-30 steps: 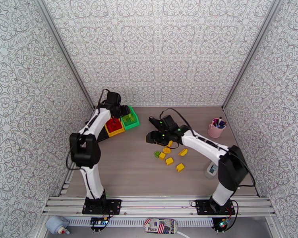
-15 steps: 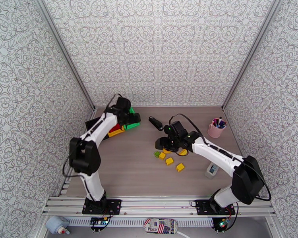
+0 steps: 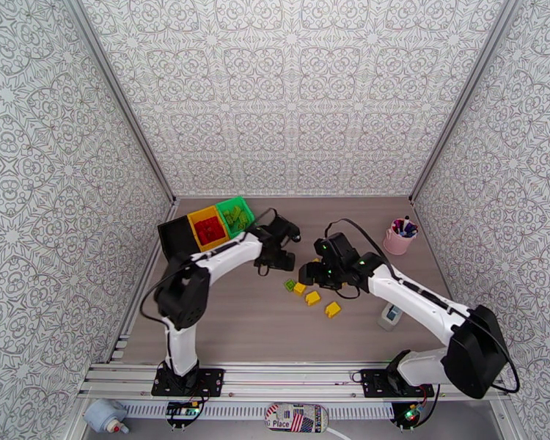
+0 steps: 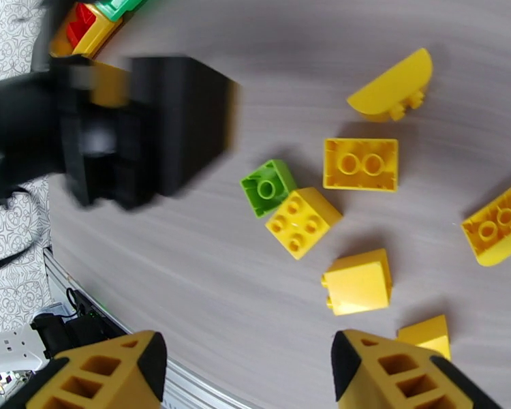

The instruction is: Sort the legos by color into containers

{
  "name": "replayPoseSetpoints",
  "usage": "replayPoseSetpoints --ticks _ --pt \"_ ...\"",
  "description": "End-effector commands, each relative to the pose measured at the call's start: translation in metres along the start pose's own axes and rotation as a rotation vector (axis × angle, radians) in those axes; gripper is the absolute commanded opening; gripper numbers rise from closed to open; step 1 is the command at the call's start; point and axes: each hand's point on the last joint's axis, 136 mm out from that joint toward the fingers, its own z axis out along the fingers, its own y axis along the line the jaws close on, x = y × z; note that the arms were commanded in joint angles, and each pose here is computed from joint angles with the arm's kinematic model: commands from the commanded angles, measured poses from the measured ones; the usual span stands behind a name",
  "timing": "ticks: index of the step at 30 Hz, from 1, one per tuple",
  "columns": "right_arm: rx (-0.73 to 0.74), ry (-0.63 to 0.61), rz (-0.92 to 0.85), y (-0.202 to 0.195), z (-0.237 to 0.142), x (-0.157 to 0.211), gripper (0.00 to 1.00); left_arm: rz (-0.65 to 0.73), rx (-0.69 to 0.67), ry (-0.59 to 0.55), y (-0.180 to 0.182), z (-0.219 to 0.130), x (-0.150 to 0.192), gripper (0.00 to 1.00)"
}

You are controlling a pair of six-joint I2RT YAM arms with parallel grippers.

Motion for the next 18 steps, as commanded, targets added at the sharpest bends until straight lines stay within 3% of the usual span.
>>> replayPoseSetpoints --ticks 1,7,18 --pt "0.034 -0.022 0.013 -0.013 -0.008 0.003 0.69 -0.016 -0.055 0.030 -0.001 0.005 -0.001 0.90" --pt "0.040 -0.043 0.017 -0.020 -0.017 0.006 0.70 -0.003 -0.090 0.110 0.000 0.028 0.016 0.90" --pt "0.025 -0.043 0.024 -0.020 -0.016 0.005 0.70 0.038 -0.068 0.176 -0.020 0.041 0.050 0.90"
